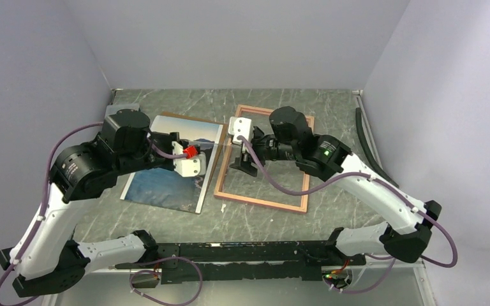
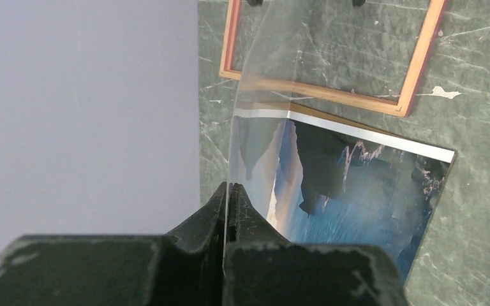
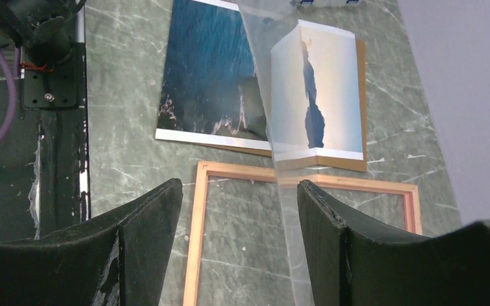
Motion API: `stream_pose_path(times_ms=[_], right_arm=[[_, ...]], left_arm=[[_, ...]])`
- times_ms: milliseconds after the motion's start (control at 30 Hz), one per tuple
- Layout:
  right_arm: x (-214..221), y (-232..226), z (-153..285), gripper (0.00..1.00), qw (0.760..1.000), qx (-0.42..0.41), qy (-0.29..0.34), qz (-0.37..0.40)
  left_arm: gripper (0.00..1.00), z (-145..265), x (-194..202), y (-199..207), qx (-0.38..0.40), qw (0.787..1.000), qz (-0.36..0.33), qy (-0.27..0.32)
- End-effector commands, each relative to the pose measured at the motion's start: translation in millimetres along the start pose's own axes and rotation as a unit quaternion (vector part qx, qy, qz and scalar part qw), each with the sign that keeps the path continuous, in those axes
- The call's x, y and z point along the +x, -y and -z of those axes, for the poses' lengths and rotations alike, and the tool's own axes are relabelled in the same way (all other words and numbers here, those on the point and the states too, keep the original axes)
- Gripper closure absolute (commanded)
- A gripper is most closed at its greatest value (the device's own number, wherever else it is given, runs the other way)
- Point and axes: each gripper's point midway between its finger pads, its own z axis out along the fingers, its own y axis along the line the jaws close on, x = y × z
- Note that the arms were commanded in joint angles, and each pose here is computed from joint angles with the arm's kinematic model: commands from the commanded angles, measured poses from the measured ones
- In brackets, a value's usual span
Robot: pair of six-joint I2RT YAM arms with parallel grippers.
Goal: Put the photo into the frame
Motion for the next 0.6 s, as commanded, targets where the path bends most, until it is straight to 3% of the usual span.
stream_pose_path(times_ms=[0, 300, 500, 533, 567], right_arm=[[-20, 7, -17, 0.32, 0.999, -0.011, 0.037, 0.010], [-28, 19, -33, 0.65, 0.998, 0.012, 0.061, -0.021], [-39, 30, -23, 0.99, 0.993, 0.056, 0.094, -0.042], [-41, 33, -20, 1.00, 0.992, 0.066, 0.098, -0.043], [-43, 37, -18, 1.00, 0.991, 0.078, 0.102, -0.047]], left_arm=[[0.97, 5, -11, -5, -0.009, 0.999, -0.026, 0.031], [0.97, 3, -12, -4, -0.010, 0.999, -0.031, 0.034], [0.97, 1, -15, -16, -0.039, 0.998, -0.014, 0.038], [0.94, 1, -16, -21, -0.051, 0.998, -0.010, 0.040], [0.83, 0, -17, -26, -0.065, 0.997, -0.005, 0.041]])
